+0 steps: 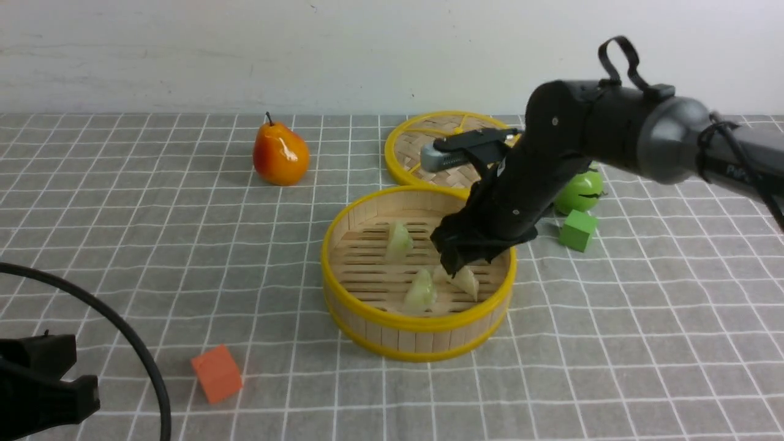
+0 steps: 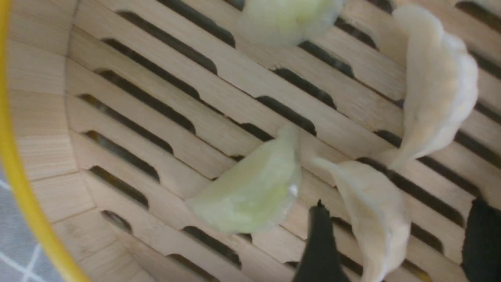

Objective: Put the dumplings into the steamer on the table with the grey tablecloth.

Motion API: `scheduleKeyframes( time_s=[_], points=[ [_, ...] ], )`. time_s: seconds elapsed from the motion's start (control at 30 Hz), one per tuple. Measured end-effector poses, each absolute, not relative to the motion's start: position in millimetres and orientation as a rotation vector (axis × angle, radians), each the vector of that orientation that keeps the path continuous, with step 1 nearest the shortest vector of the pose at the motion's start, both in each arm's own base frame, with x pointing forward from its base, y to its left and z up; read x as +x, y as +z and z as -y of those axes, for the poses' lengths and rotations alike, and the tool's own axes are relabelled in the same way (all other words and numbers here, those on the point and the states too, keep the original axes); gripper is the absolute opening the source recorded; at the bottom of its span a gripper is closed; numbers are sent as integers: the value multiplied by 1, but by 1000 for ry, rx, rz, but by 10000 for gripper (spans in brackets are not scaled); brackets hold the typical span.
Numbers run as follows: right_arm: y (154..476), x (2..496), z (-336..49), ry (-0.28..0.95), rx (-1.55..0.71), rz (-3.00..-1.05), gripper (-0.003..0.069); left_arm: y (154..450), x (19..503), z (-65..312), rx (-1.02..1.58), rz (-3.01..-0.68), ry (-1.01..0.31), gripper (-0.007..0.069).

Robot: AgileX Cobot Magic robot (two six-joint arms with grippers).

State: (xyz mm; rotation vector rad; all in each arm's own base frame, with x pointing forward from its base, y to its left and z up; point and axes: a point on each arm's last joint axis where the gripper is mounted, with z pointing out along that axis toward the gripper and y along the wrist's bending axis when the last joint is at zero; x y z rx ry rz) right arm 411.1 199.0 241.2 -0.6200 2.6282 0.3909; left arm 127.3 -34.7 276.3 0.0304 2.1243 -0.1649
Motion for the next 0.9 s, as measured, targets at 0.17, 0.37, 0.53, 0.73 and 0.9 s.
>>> scheduleKeyframes(
  time_s=[0.17,0.37,0.53,0.73,0.9],
  points=[
    [349,379,-177,296,-639,-2391,356,276,127,35,31,-2123,-166,81],
    [444,298,-124,108,-542,-2162,62,276,127,35,31,-2122,-167,86],
    [429,230,-94,149,-458,-2040,-20,276,127,35,31,-2122,-167,92],
    [345,170,-73,220,-435,-1688,-20,276,127,35,31,-2122,-167,96],
    [284,126,-60,284,-414,-1433,-18,276,127,35,31,-2122,-167,102]
  ],
)
